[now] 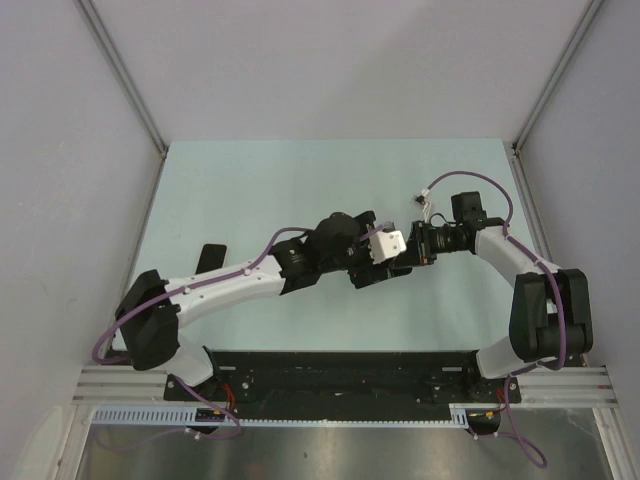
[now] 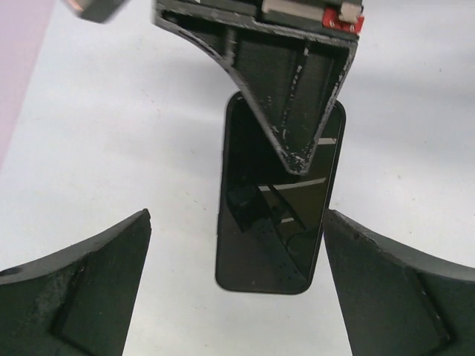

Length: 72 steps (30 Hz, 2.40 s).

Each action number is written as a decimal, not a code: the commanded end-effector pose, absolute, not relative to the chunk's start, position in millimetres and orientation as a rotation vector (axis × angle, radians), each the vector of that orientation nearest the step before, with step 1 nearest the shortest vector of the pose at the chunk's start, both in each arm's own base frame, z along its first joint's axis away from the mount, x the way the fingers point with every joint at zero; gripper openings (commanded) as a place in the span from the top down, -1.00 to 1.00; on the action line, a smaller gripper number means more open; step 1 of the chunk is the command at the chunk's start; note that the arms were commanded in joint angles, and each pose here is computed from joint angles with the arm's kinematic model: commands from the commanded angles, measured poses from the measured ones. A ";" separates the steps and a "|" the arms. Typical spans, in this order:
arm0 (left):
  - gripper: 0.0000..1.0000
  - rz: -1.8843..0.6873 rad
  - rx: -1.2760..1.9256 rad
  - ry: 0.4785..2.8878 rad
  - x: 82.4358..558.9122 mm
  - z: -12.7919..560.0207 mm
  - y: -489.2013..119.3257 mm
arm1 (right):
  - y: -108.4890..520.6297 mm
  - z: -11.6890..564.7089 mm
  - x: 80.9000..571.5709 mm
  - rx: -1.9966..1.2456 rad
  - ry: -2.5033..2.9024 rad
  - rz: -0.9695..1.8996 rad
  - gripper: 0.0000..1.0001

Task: Take the phone out of the phone case
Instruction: Pick up the phone at the center of the board.

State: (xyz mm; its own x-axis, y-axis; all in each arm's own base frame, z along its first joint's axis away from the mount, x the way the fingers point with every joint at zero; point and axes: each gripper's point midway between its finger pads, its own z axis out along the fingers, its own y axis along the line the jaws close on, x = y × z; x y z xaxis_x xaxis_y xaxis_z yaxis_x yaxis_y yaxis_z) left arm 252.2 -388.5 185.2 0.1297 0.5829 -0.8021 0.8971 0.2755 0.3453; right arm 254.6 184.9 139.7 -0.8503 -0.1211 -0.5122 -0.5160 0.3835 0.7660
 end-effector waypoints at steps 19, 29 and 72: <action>-1.00 -0.995 1.167 1.581 262.9 253.7 -311.9 | 174.8 240.2 268.3 -0.688 1.876 1.281 1.00; -1.00 -1.342 1.171 1.623 245.4 251.2 -305.7 | 176.1 301.5 291.1 -0.637 1.675 1.286 1.00; -0.87 -1.582 1.013 1.642 258.1 257.8 -351.4 | 192.8 277.8 282.6 -0.674 1.651 1.306 1.00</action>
